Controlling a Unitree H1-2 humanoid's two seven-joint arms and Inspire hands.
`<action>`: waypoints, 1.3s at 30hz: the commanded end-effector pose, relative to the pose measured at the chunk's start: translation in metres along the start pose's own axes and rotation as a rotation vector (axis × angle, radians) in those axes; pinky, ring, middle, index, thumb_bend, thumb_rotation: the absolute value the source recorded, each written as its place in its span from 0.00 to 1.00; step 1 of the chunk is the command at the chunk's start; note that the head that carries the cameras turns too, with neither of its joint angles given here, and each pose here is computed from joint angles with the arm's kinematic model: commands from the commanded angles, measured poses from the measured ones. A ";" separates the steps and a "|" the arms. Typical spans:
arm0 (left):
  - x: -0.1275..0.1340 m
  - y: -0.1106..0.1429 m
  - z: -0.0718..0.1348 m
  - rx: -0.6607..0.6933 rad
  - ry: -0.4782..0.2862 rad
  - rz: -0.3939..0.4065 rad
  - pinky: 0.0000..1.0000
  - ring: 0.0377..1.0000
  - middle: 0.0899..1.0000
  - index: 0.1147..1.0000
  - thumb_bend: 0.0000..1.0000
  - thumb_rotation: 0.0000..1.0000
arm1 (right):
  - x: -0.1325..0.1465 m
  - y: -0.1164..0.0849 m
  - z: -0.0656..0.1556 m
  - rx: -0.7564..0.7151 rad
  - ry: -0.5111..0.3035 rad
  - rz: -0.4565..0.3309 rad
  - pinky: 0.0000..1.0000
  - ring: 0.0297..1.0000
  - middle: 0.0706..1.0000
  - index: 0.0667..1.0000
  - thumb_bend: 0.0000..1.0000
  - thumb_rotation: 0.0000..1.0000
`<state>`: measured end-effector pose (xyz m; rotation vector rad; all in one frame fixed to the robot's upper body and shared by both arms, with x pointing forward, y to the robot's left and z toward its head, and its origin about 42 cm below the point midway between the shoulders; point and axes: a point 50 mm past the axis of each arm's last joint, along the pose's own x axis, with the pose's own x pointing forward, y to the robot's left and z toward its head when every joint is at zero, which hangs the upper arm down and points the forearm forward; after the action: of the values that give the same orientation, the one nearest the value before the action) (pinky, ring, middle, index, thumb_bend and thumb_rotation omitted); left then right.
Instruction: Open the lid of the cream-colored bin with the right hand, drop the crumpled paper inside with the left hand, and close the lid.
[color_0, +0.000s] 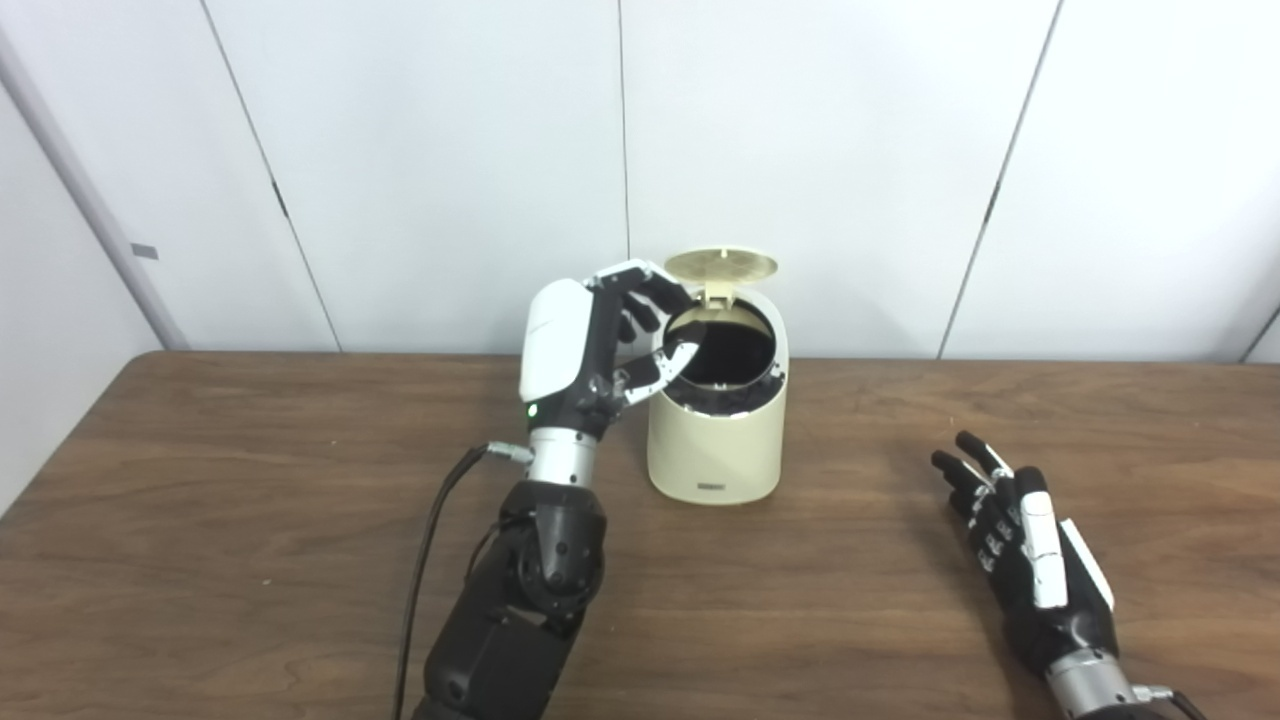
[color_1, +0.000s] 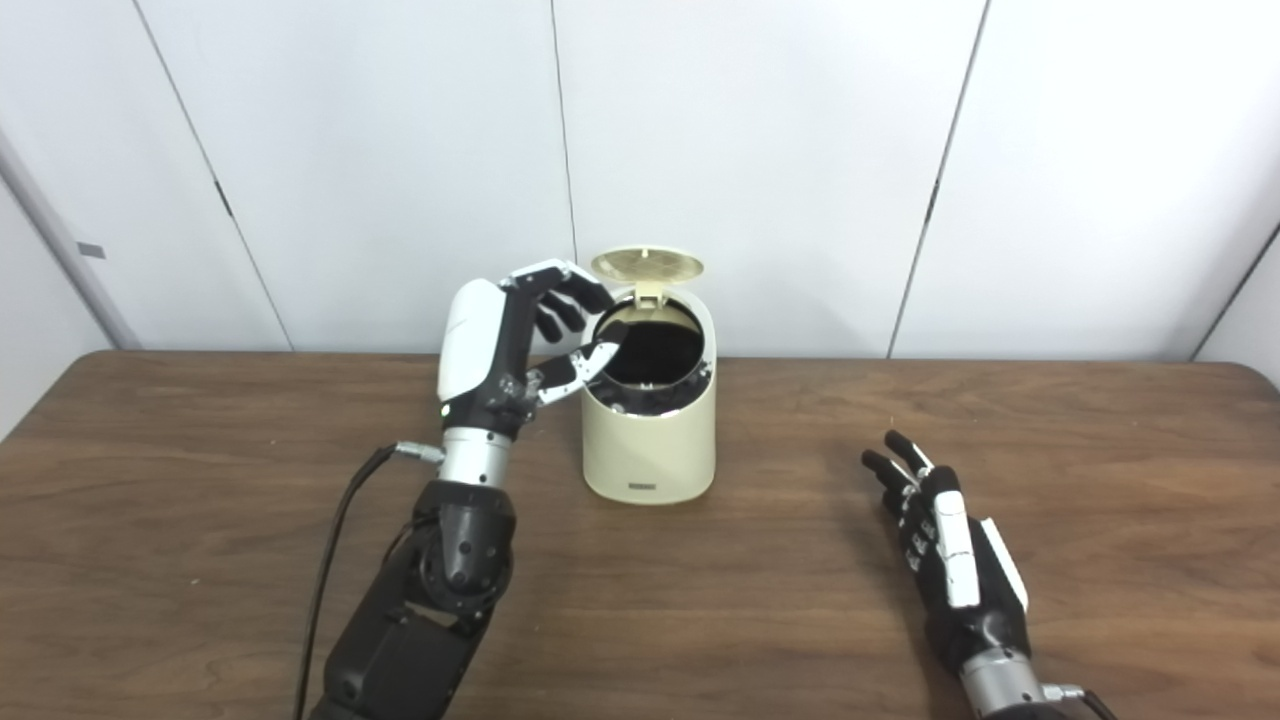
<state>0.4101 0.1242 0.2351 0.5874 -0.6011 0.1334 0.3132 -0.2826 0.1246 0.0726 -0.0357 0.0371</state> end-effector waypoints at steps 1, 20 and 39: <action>0.014 0.011 0.016 -0.020 -0.080 0.054 0.35 0.43 0.47 0.40 0.47 0.00 | -0.005 -0.006 -0.012 0.005 0.081 -0.006 1.00 0.95 0.85 0.91 0.46 1.00; -0.009 0.060 -0.019 -0.099 0.092 0.134 0.33 0.43 0.47 0.40 0.47 0.00 | -0.003 0.000 -0.009 0.002 0.027 -0.014 1.00 0.92 0.86 0.88 0.45 1.00; -0.054 0.096 -0.055 -0.305 0.309 0.092 0.61 0.67 0.69 0.65 0.58 0.32 | -0.004 0.002 0.004 0.020 -0.082 -0.032 1.00 0.99 0.97 0.94 0.61 0.99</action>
<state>0.3627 0.2355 0.1960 0.2454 -0.2683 0.2280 0.3099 -0.2796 0.1244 0.0873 -0.0850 0.0101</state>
